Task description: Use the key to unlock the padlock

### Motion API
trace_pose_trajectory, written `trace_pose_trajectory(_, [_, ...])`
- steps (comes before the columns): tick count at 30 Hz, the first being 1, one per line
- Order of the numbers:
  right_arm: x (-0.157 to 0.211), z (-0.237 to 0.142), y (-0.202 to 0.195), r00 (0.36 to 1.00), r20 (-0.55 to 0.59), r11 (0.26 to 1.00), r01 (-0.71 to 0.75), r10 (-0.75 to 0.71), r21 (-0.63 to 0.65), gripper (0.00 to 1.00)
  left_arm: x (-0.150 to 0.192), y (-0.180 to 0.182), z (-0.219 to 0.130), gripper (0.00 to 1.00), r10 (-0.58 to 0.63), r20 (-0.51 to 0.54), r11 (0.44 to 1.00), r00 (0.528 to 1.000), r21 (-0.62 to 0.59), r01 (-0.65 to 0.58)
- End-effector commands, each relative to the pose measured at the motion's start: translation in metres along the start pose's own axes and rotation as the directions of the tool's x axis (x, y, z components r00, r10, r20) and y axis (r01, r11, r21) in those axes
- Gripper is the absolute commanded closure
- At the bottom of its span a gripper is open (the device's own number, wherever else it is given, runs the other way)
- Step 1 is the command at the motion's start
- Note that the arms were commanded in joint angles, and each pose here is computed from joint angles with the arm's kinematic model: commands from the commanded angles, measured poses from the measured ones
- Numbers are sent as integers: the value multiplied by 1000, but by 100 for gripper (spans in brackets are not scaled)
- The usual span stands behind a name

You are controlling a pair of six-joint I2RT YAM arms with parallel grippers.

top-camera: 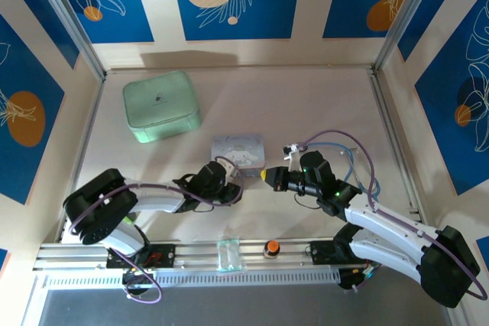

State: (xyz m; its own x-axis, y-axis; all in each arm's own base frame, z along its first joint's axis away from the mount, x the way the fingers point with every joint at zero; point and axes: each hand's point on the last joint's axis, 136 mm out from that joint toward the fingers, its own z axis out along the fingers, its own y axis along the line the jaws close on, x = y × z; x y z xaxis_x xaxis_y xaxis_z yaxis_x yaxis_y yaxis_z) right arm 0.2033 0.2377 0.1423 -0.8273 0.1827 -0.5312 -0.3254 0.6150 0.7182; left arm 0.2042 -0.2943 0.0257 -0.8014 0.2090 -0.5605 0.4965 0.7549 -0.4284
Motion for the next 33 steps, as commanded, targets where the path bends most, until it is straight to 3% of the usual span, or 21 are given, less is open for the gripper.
trace_pose_trajectory(1, [1,-1,-6,1000,16,1000,-12,12,9,100,-4,-9,7,64,-8,6,1000,1000,19,8])
trace_pose_trajectory(8, [5,-1,-12,1000,15,1000,-19,19,23,100,-13,-24,14,79,-41,28,997,999,59,39])
trace_pose_trajectory(14, [9,3,-23,999,-1,998,-47,47,39,100,-30,-25,17,90,-158,97,986,983,65,152])
trace_pose_trajectory(26, [-8,15,-41,993,-47,994,-109,109,5,100,-83,-24,27,97,-266,254,964,930,54,261])
trace_pose_trajectory(33, [15,23,-54,936,-155,949,-313,316,45,100,-102,-27,27,100,-392,327,920,860,131,369])
